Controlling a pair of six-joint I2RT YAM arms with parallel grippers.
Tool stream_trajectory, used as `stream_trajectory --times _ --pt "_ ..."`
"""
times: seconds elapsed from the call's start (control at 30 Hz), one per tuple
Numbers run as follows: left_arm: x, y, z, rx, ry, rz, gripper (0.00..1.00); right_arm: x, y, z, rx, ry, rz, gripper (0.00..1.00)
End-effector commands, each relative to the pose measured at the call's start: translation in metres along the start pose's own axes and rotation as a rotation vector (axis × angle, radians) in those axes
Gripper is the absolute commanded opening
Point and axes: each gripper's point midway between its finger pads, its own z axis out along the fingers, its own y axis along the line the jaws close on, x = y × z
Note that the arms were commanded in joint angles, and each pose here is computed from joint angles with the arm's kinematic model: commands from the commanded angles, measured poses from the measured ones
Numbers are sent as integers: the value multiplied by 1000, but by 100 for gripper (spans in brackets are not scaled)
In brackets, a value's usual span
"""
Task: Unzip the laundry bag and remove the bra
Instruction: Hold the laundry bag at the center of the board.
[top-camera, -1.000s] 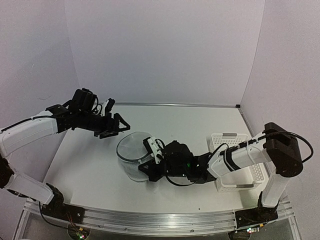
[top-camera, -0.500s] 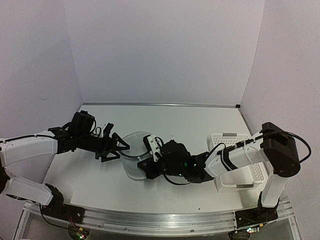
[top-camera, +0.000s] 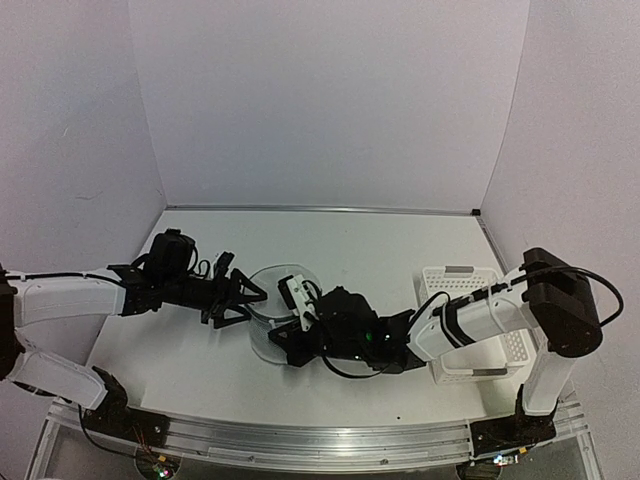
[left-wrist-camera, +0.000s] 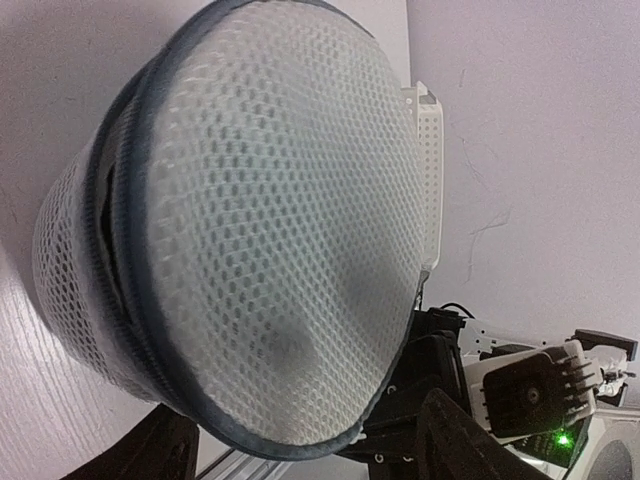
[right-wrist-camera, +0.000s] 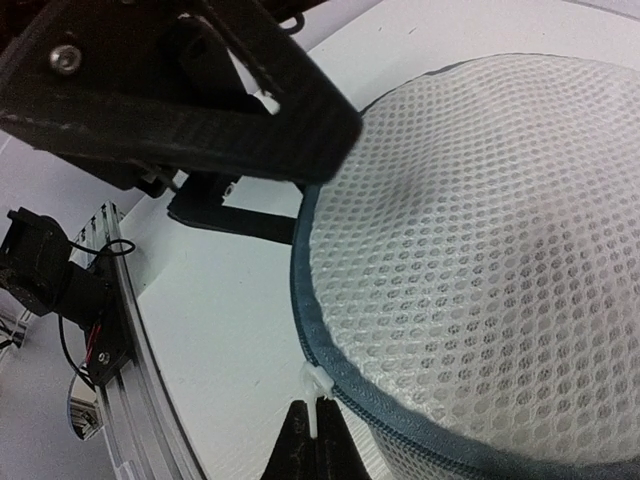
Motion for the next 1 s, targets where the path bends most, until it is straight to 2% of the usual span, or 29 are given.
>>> stream_trajectory --times 0.0,0.17,0.23,0.47,0.7,0.97 --pt "-3 -8 6 46 -2 22 74 -28 18 -6 -33 -94 -29 0" --pt "-3 -6 10 45 6 18 71 -26 18 -9 -19 -100 -37 0" --pt "-4 -5 11 45 9 18 66 -26 19 -10 -16 -102 -43 0" --pt "-5 -4 14 41 15 19 40 -21 21 -12 -12 -99 -65 0" --pt "-9 -5 17 39 13 20 1 -13 18 -15 14 -86 -81 0" --pt "-14 -11 19 45 11 34 0 0 -4 -28 99 -70 -73 0"
